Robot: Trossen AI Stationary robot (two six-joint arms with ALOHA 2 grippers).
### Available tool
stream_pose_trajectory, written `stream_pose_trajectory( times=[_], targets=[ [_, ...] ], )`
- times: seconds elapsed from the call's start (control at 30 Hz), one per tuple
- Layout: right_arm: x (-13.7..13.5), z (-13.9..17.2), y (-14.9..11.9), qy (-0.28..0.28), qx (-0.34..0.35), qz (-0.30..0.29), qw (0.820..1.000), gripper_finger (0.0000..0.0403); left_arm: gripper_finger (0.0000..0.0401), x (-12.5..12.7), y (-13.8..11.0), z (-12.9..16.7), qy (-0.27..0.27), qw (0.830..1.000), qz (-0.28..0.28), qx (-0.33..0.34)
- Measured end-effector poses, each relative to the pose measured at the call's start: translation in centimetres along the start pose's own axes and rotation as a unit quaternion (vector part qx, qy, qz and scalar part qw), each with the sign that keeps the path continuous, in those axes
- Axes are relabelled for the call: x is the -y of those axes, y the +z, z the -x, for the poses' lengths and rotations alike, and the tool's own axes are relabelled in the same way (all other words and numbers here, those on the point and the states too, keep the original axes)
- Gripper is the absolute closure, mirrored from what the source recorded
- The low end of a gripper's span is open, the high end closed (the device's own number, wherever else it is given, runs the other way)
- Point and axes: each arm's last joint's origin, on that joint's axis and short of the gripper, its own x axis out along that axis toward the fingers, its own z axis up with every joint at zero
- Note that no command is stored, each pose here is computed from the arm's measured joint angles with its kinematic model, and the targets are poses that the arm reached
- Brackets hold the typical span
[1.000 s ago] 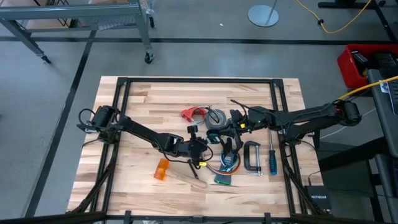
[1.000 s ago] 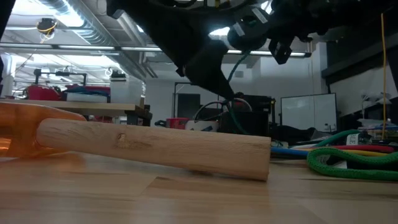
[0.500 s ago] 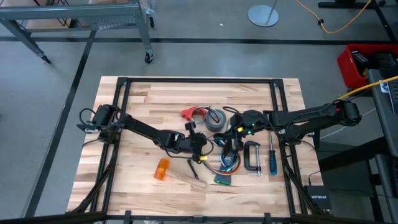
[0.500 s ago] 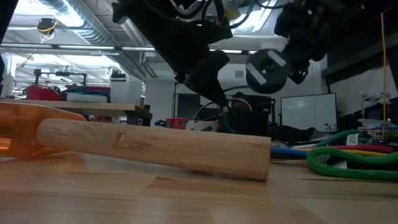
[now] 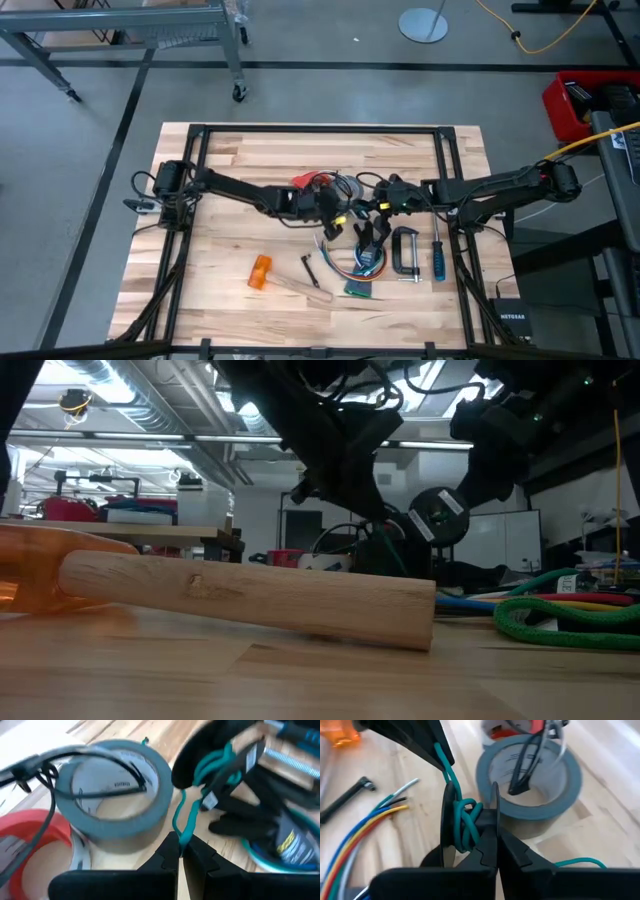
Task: Coil cords
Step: Coil the blue wire onto the spool
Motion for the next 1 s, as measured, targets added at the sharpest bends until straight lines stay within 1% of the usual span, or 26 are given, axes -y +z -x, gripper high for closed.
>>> stream_pose_trajectory(
  times=[0.2, 0.33, 0.43, 0.6, 0.73, 0.87, 1.0],
  targets=[
    [0.2, 0.0, 0.2, -0.041, 0.020, 0.003, 0.999, 0.0401, 0.0401, -1.3, 2.3, -0.2, -0.032, 0.997, 0.063, 0.012],
    [0.4, 0.0, 0.3, -0.065, 0.033, -0.007, 0.997, 0.0401, 0.0401, -1.2, 3.4, -0.2, -0.060, 0.993, 0.097, 0.036],
    [0.4, 0.0, 0.4, -0.077, 0.044, -0.022, 0.996, 0.0401, 0.0401, -1.0, 4.1, 0.0, -0.074, 0.990, 0.111, 0.048],
    [0.2, 0.0, 1.1, -0.063, 0.080, -0.046, 0.994, 0.0401, 0.0401, -0.7, 4.8, 0.3, -0.101, 0.984, 0.131, 0.061],
    [0.0, 0.1, 1.6, -0.050, 0.110, -0.064, 0.991, 0.0401, 0.0400, -0.5, 4.9, 0.4, -0.108, 0.982, 0.138, 0.067],
    [-0.1, -0.4, 1.7, -0.051, 0.115, -0.071, 0.990, 0.0401, 0.0400, -0.4, 5.3, 0.4, -0.117, 0.979, 0.144, 0.084],
    [-0.3, -1.1, 1.7, -0.049, 0.114, -0.093, 0.988, 0.0401, 0.0399, -0.4, 5.3, 0.4, -0.118, 0.979, 0.144, 0.084]
  ],
)
